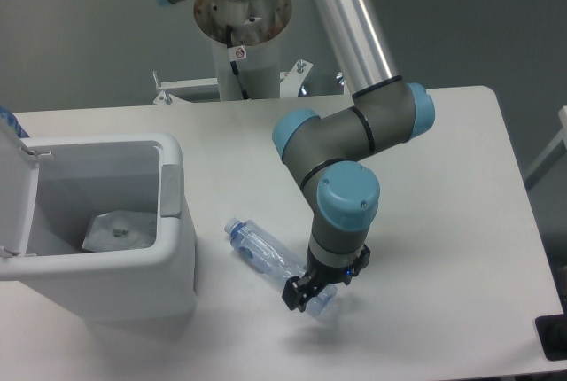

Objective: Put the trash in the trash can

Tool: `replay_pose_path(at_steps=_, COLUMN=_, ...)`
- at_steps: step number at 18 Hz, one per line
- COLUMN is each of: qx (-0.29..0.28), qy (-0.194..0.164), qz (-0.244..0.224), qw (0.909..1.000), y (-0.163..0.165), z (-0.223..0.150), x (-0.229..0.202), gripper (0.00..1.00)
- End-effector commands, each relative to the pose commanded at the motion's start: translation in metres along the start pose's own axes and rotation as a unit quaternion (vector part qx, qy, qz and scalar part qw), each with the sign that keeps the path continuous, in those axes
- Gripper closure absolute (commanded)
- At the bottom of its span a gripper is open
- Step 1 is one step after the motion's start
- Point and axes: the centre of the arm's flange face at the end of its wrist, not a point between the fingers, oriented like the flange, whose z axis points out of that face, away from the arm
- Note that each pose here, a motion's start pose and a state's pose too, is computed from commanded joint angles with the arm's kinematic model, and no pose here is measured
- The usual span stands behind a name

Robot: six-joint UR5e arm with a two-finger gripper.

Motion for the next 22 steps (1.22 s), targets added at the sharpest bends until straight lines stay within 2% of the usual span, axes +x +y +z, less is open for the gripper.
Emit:
replay_pose_path(at_steps=17, qx=-0.015, qy=-0.015, qz=-0.001, qw=0.9998, y=0.0, z=0.028, x=0.004, gripper=0.0)
replay_pose_path(at_steps=19, qx=-0.016, qy=-0.019, qz=0.0, qw=0.9997, y=0.002, z=0.029, x=0.004, gripper=0.08)
replay_pose_path(at_steps=22, qx=-0.018, qy=-0.021, qz=0.003, qw=0.9996, y=0.004, z=0.031, x=0.008, gripper=0.11)
